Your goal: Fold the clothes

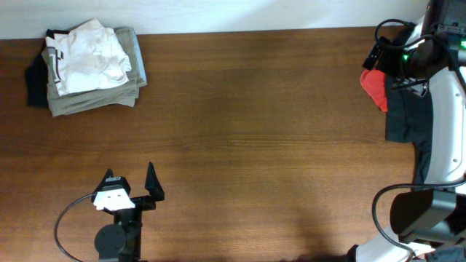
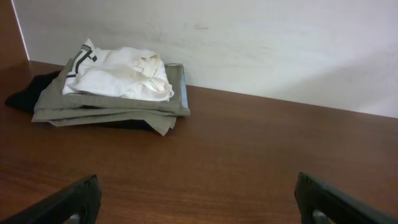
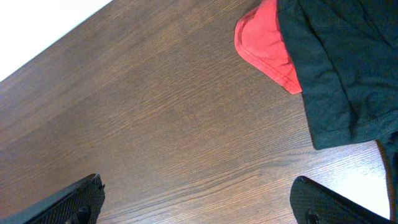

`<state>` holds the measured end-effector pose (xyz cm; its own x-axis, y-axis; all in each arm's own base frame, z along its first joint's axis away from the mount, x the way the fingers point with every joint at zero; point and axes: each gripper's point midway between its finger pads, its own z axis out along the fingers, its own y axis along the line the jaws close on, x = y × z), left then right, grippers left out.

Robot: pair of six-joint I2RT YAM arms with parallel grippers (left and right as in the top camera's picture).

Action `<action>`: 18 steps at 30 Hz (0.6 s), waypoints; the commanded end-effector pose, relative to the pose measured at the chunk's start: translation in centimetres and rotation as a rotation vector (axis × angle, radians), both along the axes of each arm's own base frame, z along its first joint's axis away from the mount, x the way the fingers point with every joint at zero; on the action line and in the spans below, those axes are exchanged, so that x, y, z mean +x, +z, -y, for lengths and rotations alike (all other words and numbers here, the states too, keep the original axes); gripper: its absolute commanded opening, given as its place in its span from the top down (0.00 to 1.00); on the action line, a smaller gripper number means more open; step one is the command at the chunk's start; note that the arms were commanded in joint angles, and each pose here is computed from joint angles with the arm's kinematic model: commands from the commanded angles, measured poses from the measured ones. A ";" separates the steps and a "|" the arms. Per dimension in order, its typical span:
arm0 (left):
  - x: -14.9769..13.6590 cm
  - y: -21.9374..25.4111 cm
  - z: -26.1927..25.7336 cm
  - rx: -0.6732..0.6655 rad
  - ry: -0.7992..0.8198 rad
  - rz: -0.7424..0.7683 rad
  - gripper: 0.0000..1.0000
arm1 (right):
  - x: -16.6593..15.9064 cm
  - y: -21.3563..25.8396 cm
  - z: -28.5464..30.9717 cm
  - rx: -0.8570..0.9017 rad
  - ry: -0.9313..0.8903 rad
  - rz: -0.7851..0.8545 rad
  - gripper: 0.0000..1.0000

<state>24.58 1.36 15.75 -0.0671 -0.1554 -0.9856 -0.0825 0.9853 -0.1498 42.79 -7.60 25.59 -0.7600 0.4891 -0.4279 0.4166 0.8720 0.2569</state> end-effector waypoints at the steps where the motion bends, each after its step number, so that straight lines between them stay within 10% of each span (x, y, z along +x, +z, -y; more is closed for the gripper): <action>1: 0.0 0.0 -0.2 -0.010 0.013 0.005 0.01 | -0.1 0.9 0.2 -0.011 -0.003 0.021 0.01; 10: 0.0 0.0 -0.2 -0.011 0.013 0.005 0.01 | -2.0 5.2 -1.0 -0.103 0.056 0.125 0.01; 18: 0.0 0.0 -0.2 -0.010 0.013 0.005 0.01 | -9.3 1.3 -13.1 -0.264 0.464 0.712 0.01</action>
<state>24.56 1.48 15.86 -0.0612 -0.1591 -0.9854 -0.0891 0.9841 -0.1533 36.05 5.59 29.12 -0.4193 0.0389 -0.9070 -0.1555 0.9812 0.1140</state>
